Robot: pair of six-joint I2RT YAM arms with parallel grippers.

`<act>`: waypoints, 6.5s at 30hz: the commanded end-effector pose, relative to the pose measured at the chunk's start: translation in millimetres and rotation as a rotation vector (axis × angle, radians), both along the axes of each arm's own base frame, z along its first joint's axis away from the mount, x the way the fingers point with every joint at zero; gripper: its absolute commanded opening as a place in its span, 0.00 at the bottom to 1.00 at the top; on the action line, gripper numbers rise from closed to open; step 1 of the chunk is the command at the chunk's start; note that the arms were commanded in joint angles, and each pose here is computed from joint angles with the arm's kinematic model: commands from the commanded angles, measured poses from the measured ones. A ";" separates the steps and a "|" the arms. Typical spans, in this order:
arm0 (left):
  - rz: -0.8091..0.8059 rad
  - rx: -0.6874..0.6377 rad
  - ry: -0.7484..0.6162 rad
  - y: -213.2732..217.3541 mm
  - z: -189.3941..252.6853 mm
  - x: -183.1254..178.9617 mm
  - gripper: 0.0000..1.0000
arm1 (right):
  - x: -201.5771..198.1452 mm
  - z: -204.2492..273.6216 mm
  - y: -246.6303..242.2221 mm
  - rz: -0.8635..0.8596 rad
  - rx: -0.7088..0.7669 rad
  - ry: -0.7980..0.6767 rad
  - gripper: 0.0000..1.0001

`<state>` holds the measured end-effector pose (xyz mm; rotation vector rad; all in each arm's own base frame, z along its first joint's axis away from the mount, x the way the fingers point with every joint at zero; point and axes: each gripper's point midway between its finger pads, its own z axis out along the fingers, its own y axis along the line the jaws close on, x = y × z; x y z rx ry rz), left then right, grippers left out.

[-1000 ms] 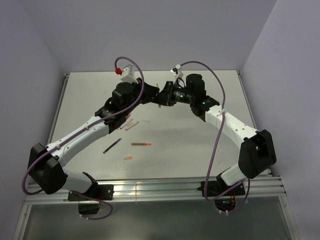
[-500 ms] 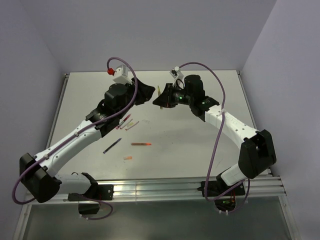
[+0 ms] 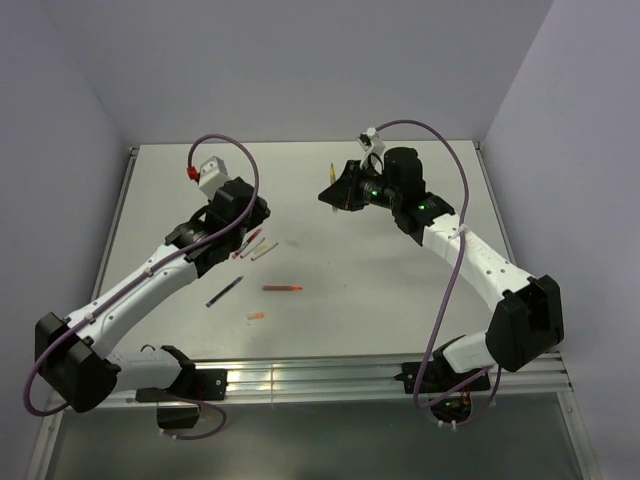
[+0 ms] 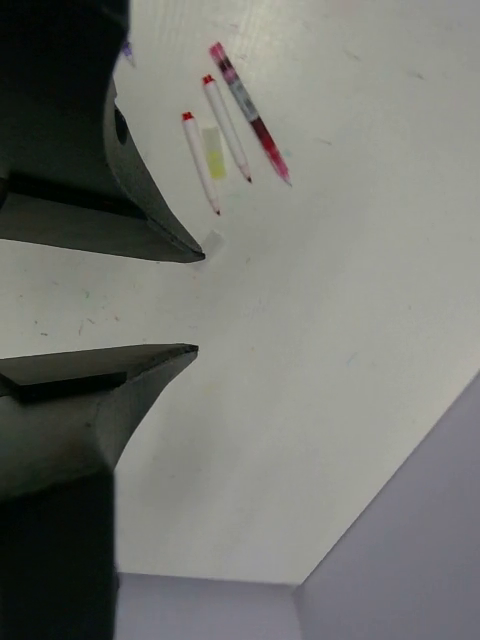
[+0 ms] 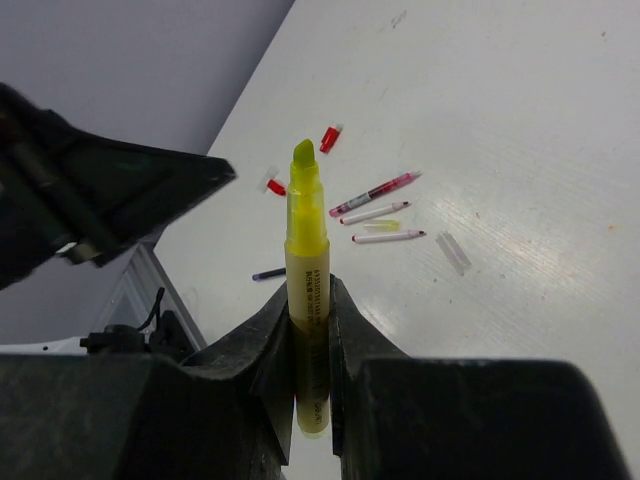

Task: Insert the pens into the pen caps
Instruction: Insert the pen cap onto the pen.

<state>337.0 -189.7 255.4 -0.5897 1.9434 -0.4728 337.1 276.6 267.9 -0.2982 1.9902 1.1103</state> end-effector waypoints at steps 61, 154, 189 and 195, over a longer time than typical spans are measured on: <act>0.397 -0.154 0.486 18.9 -213.9 30.9 0.38 | 2.1 3.0 -13.7 -0.011 0.007 -0.043 0.00; 0.477 -0.027 0.682 44.8 -255.5 33.5 0.43 | 3.9 -10.6 -5.2 0.040 0.003 -0.005 0.00; 0.347 0.242 0.818 78.2 -290.0 11.9 0.35 | 5.1 -12.6 -5.8 0.038 -0.006 0.005 0.00; 0.324 0.282 0.828 82.1 -286.9 9.4 0.34 | 5.0 -13.2 -6.8 0.036 -0.009 0.008 0.00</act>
